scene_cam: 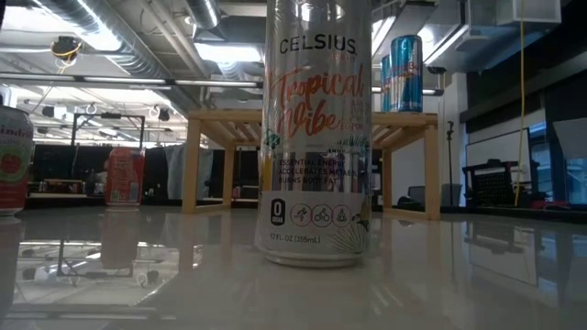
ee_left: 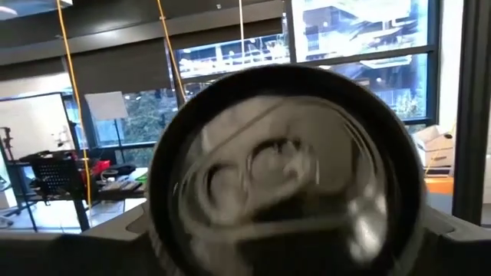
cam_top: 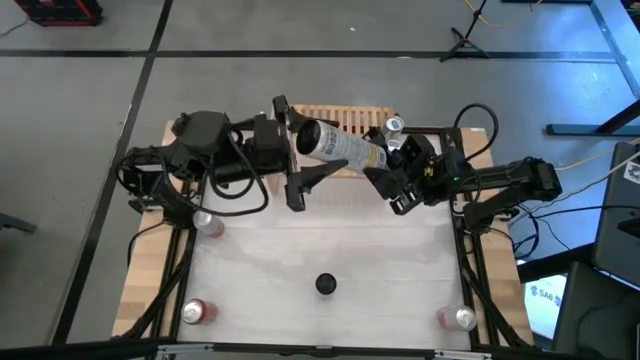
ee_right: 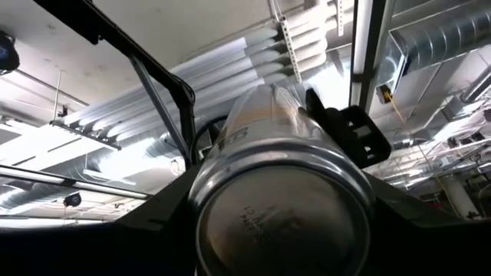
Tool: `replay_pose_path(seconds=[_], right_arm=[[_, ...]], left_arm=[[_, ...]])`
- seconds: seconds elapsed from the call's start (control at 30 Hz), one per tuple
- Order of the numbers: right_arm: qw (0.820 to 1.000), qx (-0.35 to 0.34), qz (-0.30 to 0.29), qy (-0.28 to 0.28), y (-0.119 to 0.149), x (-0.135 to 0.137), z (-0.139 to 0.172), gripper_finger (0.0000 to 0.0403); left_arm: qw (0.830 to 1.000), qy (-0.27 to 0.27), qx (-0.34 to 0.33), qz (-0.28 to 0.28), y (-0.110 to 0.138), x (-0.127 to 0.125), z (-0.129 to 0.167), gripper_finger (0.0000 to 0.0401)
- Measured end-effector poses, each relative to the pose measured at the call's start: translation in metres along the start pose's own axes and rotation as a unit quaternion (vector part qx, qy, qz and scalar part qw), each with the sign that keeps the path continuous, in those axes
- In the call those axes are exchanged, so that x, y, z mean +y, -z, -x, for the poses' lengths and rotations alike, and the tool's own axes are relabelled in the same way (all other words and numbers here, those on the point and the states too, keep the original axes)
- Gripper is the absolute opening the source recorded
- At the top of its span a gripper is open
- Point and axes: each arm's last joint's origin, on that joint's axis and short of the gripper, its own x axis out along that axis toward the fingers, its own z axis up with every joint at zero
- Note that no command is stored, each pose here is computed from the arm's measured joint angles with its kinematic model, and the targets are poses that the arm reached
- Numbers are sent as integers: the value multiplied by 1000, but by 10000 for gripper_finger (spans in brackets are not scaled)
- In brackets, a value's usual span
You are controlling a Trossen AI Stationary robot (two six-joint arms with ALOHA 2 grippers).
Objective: Place canned beverage on shelf
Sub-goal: Put the top white and yellow soda can on the shelf
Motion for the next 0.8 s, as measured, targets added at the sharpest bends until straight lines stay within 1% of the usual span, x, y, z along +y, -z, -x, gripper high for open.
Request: replay_pose_path(seconds=[0.13, 0.33, 0.4, 0.43, 0.47, 0.6, 0.63, 0.67, 0.7, 0.8], right_arm=[[1000, 10, 2, 1, 0, -3, 0, 231], [1000, 12, 2, 4, 0, -3, 0, 231], [1000, 13, 2, 4, 0, -3, 0, 232], [1000, 15, 2, 3, 0, -3, 0, 239], [1000, 17, 1, 0, 1, -3, 0, 259], [998, 63, -10, -14, 5, -3, 0, 364], [997, 76, -15, -11, 5, -3, 1, 378], [996, 89, -19, -10, 3, -2, 2, 383], [994, 103, -21, -9, 1, 0, 2, 380], [989, 149, -14, 10, -8, 3, 7, 352]], left_arm=[[1000, 0, 0, 2, 0, 0, 0, 285], [1000, 3, 0, 5, 0, 0, 1, 232], [1000, 3, 0, 5, 0, 0, 1, 230], [1000, 3, 0, 5, 0, 0, 1, 230], [1000, 3, 0, 5, 0, 0, 1, 230], [1000, 0, 12, -16, -1, 2, 4, 230], [1000, 2, 16, -20, -2, 4, 8, 230], [1000, 9, 19, -21, -4, 5, 12, 230], [999, 14, 22, -23, -7, 7, 17, 230], [998, 32, 44, -23, -13, 15, 36, 230]])
